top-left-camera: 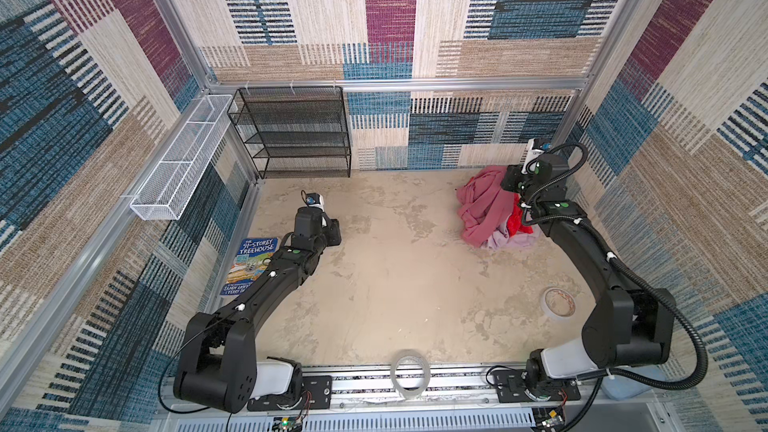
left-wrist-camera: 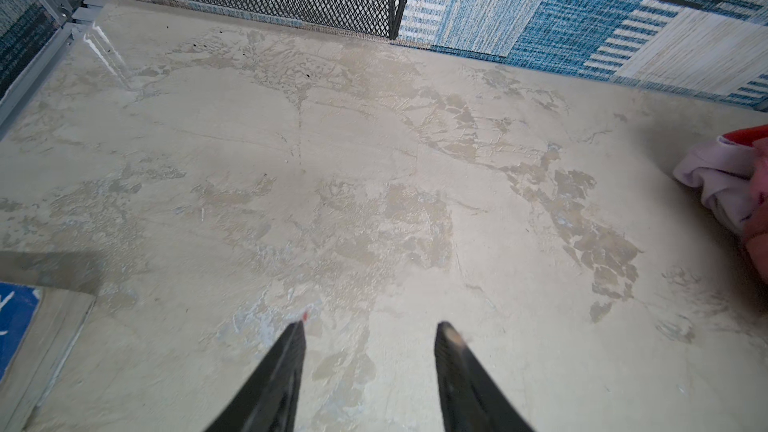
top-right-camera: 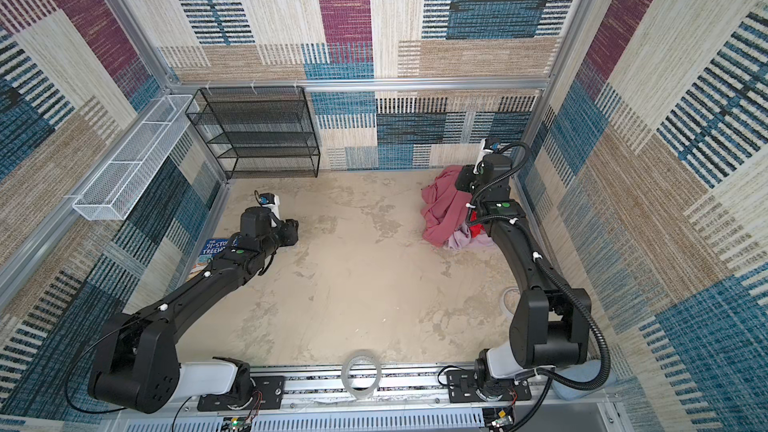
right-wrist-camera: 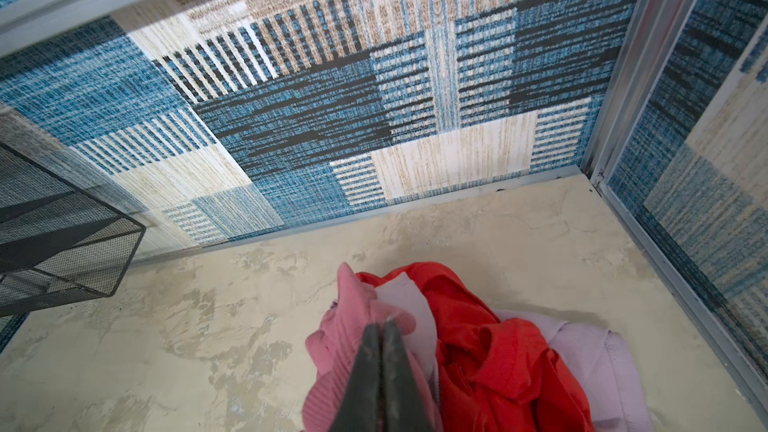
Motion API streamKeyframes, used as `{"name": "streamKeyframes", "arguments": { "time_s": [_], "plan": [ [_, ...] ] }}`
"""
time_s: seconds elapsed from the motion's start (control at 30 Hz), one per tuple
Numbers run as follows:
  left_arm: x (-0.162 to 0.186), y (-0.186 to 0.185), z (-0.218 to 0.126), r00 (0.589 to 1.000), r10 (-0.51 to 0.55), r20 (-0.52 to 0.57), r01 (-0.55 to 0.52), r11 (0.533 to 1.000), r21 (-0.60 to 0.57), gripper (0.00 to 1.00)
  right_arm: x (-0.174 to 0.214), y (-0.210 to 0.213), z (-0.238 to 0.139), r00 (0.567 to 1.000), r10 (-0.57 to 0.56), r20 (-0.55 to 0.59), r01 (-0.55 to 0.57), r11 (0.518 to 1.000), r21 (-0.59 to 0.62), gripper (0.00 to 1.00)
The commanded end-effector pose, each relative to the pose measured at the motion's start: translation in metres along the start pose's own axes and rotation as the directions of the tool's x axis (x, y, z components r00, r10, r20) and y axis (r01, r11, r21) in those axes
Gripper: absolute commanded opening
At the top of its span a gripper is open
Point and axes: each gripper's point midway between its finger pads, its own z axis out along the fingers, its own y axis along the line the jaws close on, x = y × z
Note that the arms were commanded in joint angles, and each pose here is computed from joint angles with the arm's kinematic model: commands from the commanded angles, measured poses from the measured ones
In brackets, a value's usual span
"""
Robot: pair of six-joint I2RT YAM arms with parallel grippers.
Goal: Pick out a specific cloth from the pile
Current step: 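Lift the pink shirt up out of the pile with the right gripper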
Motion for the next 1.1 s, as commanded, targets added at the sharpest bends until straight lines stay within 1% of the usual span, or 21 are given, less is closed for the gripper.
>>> {"name": "streamKeyframes", "arguments": {
  "time_s": [0.0, 0.17, 0.27, 0.43, 0.6, 0.8, 0.93, 1.07],
  "plan": [
    [-0.005, -0.004, -0.001, 1.000, 0.005, 0.006, -0.005, 1.000, 0.017, 0.54, -0.026, 0.011, -0.008, 0.998, -0.002, 0.068, 0.005, 0.999, -0.047, 0.00],
    [-0.007, -0.004, 0.000, 1.000, -0.005, 0.012, 0.005, 1.000, 0.016, 0.54, -0.052, 0.022, -0.022, 0.992, -0.015, 0.123, 0.025, 0.997, -0.078, 0.00],
    [-0.007, -0.007, 0.001, 1.000, -0.018, 0.007, 0.018, 0.999, 0.033, 0.54, -0.062, 0.028, -0.028, 0.991, -0.018, 0.136, 0.032, 0.995, -0.098, 0.00],
    [-0.009, -0.008, 0.002, 0.999, -0.042, 0.011, 0.041, 0.999, 0.033, 0.53, -0.082, 0.043, -0.044, 0.983, -0.020, 0.180, 0.049, 0.986, -0.157, 0.00],
    [-0.016, -0.013, -0.001, 0.998, -0.058, 0.024, 0.057, 0.997, 0.057, 0.53, -0.100, 0.060, -0.059, 0.979, -0.028, 0.200, 0.073, 0.972, -0.222, 0.00],
    [-0.033, -0.019, -0.016, 0.994, -0.091, 0.067, 0.085, 0.992, 0.093, 0.52, -0.115, 0.080, -0.079, 0.974, -0.031, 0.223, 0.099, 0.948, -0.302, 0.00],
    [-0.045, -0.011, -0.030, 0.989, -0.128, 0.074, 0.125, 0.991, 0.039, 0.51, -0.122, 0.100, -0.093, 0.970, -0.041, 0.241, 0.129, 0.923, -0.362, 0.00],
    [-0.054, -0.010, -0.043, 0.991, -0.121, 0.057, 0.120, 0.993, 0.011, 0.51, -0.126, 0.127, -0.104, 0.965, -0.069, 0.254, 0.170, 0.900, -0.402, 0.00]
  ]
}}
